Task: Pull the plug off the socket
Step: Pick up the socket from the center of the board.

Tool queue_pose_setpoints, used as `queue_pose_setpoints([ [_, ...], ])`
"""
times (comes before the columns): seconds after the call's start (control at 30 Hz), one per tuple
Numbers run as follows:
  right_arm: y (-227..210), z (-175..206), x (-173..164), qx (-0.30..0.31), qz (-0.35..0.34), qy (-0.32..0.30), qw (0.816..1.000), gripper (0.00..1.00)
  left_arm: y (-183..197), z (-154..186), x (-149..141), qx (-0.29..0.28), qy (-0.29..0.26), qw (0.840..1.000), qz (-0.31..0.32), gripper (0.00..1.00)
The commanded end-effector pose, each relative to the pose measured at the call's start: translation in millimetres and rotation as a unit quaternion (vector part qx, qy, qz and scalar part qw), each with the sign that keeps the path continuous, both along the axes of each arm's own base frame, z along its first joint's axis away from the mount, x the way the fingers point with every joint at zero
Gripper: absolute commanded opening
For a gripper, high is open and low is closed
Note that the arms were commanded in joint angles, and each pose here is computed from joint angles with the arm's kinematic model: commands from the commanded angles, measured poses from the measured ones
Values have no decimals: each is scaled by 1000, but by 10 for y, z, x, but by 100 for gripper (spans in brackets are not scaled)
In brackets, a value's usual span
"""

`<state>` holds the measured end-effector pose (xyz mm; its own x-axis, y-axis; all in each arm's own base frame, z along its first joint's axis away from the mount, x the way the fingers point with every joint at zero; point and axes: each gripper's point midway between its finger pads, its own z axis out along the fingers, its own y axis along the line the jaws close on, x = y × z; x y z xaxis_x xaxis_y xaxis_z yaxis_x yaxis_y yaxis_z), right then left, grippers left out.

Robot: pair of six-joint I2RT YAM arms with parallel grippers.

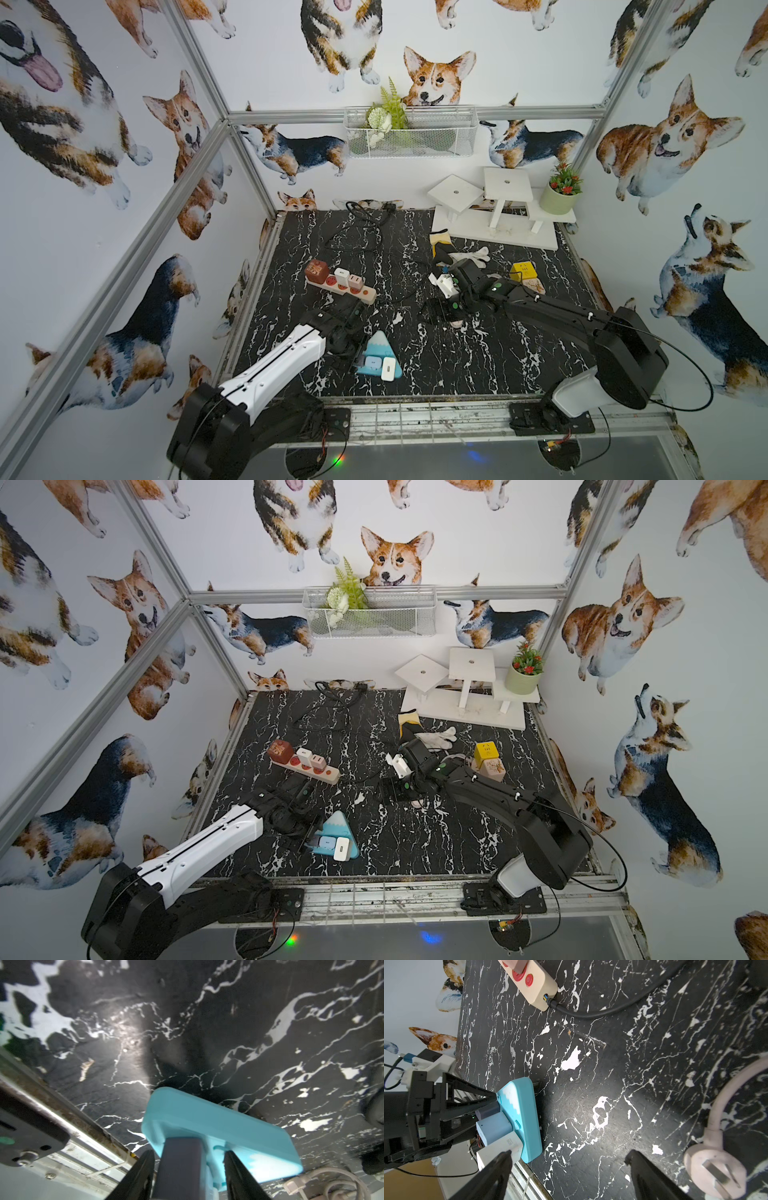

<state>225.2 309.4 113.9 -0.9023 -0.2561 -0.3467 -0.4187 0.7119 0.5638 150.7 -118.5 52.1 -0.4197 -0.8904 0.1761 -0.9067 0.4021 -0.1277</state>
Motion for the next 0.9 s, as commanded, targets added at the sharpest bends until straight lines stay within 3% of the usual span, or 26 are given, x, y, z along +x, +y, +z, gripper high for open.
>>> queue_pose_setpoints([
  [0.0,58,45,0,9,13,-3,1000,93,40,-32,-33,10,43,988,147,48],
  [0.13,178,53,-9,41,5,25,999,93,14,56,214,10,-7,991,136,25],
  [0.2,257,37,-9,69,-8,49,996,92,-79,76,404,-8,-34,992,125,12],
  [0.3,341,-49,-9,99,-26,76,992,88,-279,116,669,-43,-68,992,96,0],
  [0.47,443,-194,-10,149,-46,109,982,81,-500,296,1021,-66,-124,990,19,0],
  [0.57,475,-335,-36,147,-37,123,981,77,-681,361,1174,-105,-153,982,-19,0],
  [0.73,472,-333,85,166,-48,119,978,75,-925,425,1222,-150,-156,972,-88,0],
  [0.87,277,-252,268,187,-77,106,973,77,-909,491,1184,-135,-150,970,-133,0],
])
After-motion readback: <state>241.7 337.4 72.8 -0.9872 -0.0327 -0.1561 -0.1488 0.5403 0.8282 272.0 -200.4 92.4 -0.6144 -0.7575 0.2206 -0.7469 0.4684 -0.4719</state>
